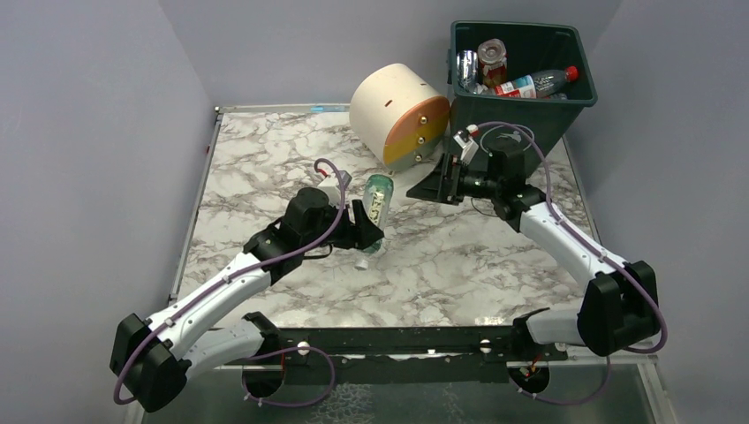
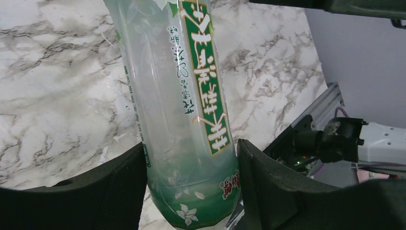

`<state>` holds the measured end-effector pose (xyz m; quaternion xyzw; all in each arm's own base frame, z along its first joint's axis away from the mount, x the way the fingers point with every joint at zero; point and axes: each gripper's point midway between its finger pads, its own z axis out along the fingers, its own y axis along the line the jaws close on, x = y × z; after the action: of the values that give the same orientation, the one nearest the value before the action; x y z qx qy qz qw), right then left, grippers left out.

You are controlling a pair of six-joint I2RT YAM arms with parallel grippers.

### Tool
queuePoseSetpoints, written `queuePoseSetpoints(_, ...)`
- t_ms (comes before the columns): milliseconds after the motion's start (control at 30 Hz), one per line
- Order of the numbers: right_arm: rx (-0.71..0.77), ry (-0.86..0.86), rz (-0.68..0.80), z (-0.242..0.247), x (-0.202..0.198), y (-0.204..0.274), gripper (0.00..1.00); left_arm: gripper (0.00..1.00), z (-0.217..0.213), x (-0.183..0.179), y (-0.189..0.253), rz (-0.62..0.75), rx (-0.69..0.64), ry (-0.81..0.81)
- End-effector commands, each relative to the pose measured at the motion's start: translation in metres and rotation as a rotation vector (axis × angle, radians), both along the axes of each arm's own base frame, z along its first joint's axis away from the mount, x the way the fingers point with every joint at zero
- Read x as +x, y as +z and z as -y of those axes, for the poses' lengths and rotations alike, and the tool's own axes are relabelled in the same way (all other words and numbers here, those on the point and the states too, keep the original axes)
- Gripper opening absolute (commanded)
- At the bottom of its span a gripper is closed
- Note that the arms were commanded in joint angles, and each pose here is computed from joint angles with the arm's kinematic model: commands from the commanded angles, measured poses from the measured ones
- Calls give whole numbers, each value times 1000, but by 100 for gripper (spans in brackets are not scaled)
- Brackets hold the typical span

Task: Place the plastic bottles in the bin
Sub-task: Place the plastic bottle in the trash bin.

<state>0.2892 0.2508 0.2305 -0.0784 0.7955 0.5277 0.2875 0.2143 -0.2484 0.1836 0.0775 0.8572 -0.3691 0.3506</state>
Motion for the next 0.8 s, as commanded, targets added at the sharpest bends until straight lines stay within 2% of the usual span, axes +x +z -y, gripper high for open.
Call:
queuePoseSetpoints(0,10,-9,40,-12,8,10,100,56,15,-15,27,74,-88,-107)
queuePoseSetpoints(267,39,3,28,-22,8,13,100,56,28,-34,48,117,-167,-193)
queuePoseSetpoints(767,117,38,8,-36,1,22,100,56,36,-45,47,120,-181,-223)
